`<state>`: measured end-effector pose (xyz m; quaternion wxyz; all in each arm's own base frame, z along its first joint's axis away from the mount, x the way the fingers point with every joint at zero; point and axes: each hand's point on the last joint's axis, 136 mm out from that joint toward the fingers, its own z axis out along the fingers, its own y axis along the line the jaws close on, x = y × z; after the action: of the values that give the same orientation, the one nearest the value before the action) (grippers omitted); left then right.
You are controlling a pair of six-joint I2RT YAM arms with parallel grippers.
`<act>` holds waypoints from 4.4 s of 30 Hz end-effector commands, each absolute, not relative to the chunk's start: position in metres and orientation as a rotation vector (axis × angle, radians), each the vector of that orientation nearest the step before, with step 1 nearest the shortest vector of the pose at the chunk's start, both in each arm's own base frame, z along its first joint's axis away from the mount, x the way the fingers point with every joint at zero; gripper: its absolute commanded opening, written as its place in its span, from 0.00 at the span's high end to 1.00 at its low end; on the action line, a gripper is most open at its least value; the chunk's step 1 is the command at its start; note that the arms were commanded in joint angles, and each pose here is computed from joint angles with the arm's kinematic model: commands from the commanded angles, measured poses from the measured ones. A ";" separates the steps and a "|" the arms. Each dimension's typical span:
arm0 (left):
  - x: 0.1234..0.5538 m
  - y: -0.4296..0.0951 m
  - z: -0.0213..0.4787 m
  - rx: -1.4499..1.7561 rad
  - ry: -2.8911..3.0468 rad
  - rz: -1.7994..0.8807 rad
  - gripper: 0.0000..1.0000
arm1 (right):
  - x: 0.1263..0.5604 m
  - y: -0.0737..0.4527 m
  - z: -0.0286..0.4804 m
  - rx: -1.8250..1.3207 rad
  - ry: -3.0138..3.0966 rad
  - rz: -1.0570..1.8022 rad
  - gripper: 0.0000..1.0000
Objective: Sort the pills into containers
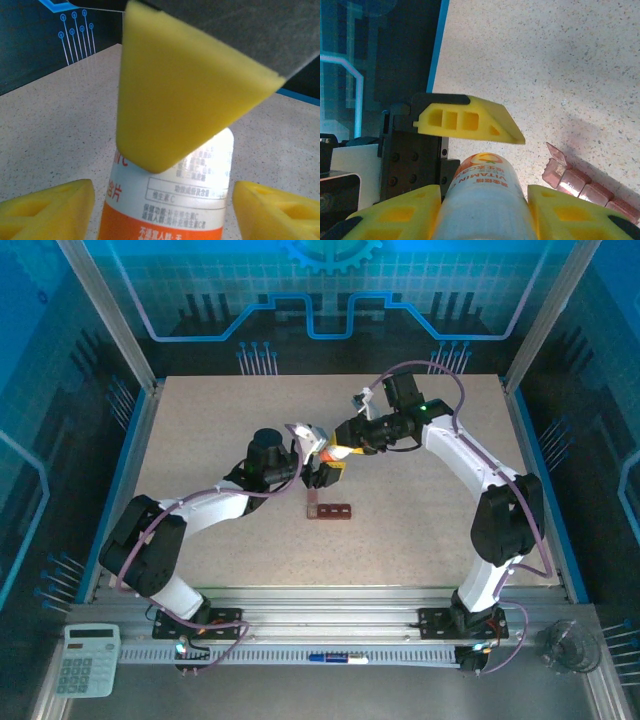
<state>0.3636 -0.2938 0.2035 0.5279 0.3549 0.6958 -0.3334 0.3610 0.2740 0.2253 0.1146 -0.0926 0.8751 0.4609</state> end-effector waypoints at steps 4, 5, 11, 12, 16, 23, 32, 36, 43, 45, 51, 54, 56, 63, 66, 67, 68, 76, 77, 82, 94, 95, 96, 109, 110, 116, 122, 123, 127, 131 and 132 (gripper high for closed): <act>0.363 -0.301 0.216 0.860 1.631 -0.837 0.33 | 0.351 0.279 0.241 -0.293 2.523 1.427 0.65; 0.362 -0.302 0.216 0.861 1.629 -0.837 0.33 | 0.350 0.279 0.241 -0.289 2.522 1.437 0.65; 0.361 -0.302 0.216 0.861 1.633 -0.848 0.37 | 0.352 0.279 0.245 -0.250 2.484 1.510 0.65; 0.361 -0.302 0.216 0.861 1.636 -0.847 0.37 | 0.352 0.279 0.244 -0.244 2.485 1.516 0.65; 0.361 -0.301 0.213 0.861 1.645 -0.847 0.37 | 0.352 0.277 0.245 -0.234 2.479 1.528 0.65; 0.361 -0.301 0.214 0.858 1.644 -0.846 0.38 | 0.351 0.274 0.244 -0.225 2.480 1.531 0.65; 0.362 -0.302 0.219 0.848 1.640 -0.852 0.48 | 0.351 0.272 0.239 -0.217 2.489 1.530 0.66; 0.363 -0.303 0.222 0.843 1.634 -0.857 0.46 | 0.351 0.272 0.237 -0.213 2.494 1.529 0.66; 0.365 -0.304 0.224 0.842 1.630 -0.865 0.44 | 0.352 0.272 0.236 -0.212 2.494 1.535 0.66; 0.365 -0.304 0.223 0.842 1.630 -0.867 0.45 | 0.352 0.272 0.235 -0.211 2.496 1.534 0.66; 0.365 -0.305 0.224 0.845 1.629 -0.877 0.51 | 0.352 0.272 0.235 -0.211 2.496 1.535 0.66; 0.364 -0.306 0.225 0.847 1.629 -0.883 0.58 | 0.351 0.272 0.235 -0.212 2.497 1.536 0.66; 0.364 -0.306 0.226 0.844 1.630 -0.890 0.62 | 0.351 0.271 0.234 -0.209 2.499 1.535 0.66; 0.364 -0.305 0.226 0.825 1.640 -0.902 0.80 | 0.356 0.261 0.243 -0.184 2.473 1.520 0.49; 0.364 -0.305 0.226 0.813 1.647 -0.903 0.87 | 0.362 0.248 0.257 -0.153 2.431 1.509 0.38; 0.364 -0.304 0.226 0.809 1.651 -0.906 0.88 | 0.365 0.242 0.263 -0.140 2.411 1.504 0.35; 0.364 -0.304 0.227 0.806 1.649 -0.907 0.88 | 0.366 0.236 0.267 -0.126 2.397 1.499 0.33; 0.363 -0.306 0.233 0.784 1.650 -0.942 1.00 | 0.371 0.200 0.291 0.007 2.313 1.402 0.27; 0.363 -0.306 0.233 0.782 1.648 -0.950 1.00 | 0.371 0.197 0.290 0.032 2.317 1.369 0.26; 0.364 -0.305 0.240 0.752 1.613 -0.963 1.00 | 0.371 0.184 0.276 0.176 2.328 1.185 0.26; 0.363 -0.297 0.257 0.688 1.448 -0.935 1.00 | 0.371 0.208 0.286 0.154 2.277 1.063 0.21; 0.364 -0.298 0.256 0.687 1.448 -0.938 1.00 | 0.372 0.211 0.287 0.148 2.277 1.067 0.21; 0.364 -0.299 0.256 0.690 1.441 -0.942 1.00 | 0.372 0.215 0.288 0.138 2.278 1.074 0.21; 0.365 -0.304 0.244 0.705 1.393 -0.957 1.00 | 0.372 0.244 0.296 0.053 2.278 1.093 0.22; 0.365 -0.304 0.243 0.706 1.395 -0.956 1.00 | 0.372 0.246 0.294 0.047 2.282 1.093 0.22; 0.364 -0.305 0.244 0.709 1.393 -0.971 1.00 | 0.372 0.258 0.289 0.015 2.305 1.108 0.28; 0.363 -0.305 0.244 0.709 1.397 -0.976 1.00 | 0.371 0.265 0.289 -0.018 2.311 1.112 0.43; 0.362 -0.306 0.244 0.711 1.400 -0.978 1.00 | 0.371 0.266 0.288 -0.021 2.314 1.110 0.46; 0.362 -0.306 0.245 0.712 1.398 -0.979 1.00 | 0.370 0.267 0.285 -0.038 2.323 1.107 0.55; 0.362 -0.306 0.245 0.718 1.402 -0.985 1.00 | 0.368 0.268 0.282 -0.085 2.327 1.100 0.63; 0.361 -0.306 0.246 0.721 1.400 -0.987 1.00 | 0.367 0.269 0.282 -0.114 2.322 1.101 0.64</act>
<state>0.3681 -0.3041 0.2360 0.5946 0.2981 0.6224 -0.4126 0.3708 0.2594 0.2749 0.2775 -0.0043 0.8713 0.4048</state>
